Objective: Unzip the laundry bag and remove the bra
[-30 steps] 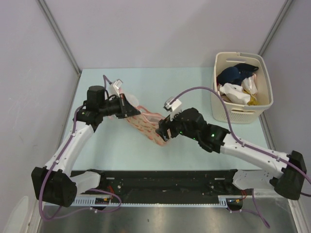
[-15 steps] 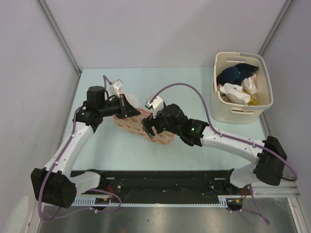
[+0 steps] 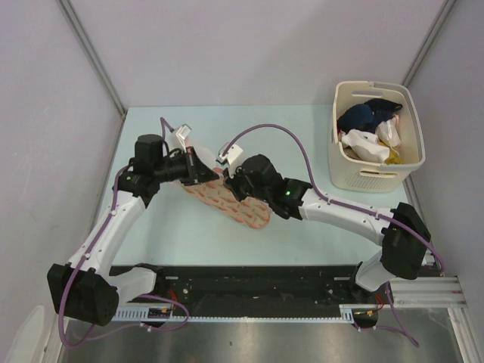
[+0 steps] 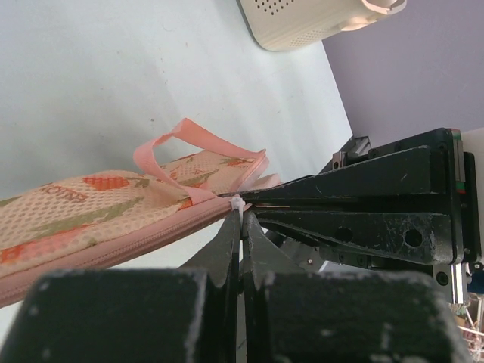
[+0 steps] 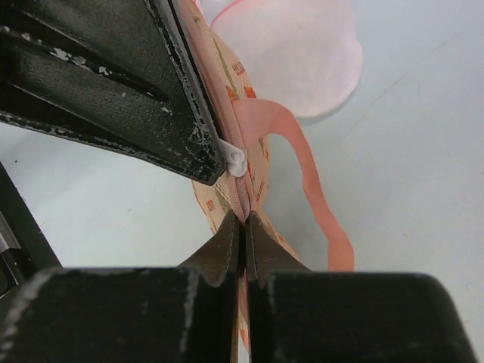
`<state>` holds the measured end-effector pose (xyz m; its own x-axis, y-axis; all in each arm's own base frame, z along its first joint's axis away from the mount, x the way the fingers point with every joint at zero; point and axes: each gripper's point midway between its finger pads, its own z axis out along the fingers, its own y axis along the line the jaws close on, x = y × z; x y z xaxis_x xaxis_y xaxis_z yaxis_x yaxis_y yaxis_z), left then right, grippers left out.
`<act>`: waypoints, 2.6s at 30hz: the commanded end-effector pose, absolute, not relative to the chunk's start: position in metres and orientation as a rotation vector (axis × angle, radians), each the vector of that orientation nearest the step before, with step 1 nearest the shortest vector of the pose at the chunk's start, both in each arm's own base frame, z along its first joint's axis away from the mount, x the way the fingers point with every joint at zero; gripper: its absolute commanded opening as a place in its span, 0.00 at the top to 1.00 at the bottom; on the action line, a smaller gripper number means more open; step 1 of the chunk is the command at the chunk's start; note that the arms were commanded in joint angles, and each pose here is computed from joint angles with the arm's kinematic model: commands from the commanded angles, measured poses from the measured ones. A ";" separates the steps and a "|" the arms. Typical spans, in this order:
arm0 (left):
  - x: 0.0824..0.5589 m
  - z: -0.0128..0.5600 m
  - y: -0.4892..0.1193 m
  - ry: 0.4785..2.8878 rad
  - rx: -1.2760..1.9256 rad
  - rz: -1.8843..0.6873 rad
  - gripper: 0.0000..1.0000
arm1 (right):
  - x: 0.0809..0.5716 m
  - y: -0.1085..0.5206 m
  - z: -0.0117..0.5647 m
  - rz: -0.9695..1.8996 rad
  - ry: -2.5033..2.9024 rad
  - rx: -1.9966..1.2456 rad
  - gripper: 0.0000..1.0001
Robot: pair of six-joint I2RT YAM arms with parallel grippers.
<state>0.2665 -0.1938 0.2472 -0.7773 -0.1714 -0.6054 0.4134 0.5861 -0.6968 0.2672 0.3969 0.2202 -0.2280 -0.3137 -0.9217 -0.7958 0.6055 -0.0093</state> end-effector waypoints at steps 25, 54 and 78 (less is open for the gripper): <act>0.271 0.255 -0.199 2.129 0.149 -1.292 1.00 | 0.207 0.253 0.309 0.665 1.513 -0.356 1.00; 0.282 0.221 -0.195 2.218 0.113 -1.145 0.43 | 0.265 0.232 0.267 0.510 1.782 -0.109 1.00; 0.253 0.211 -0.237 2.260 0.263 -1.192 0.00 | 0.256 0.347 0.194 0.793 2.128 -0.106 0.38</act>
<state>0.2453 -0.2404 0.1996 -0.8522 -0.0837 -0.5165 0.3840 0.5705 -0.7260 0.2652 0.3015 0.1785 -0.5814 0.1975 -0.7893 -0.2025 0.9044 0.3755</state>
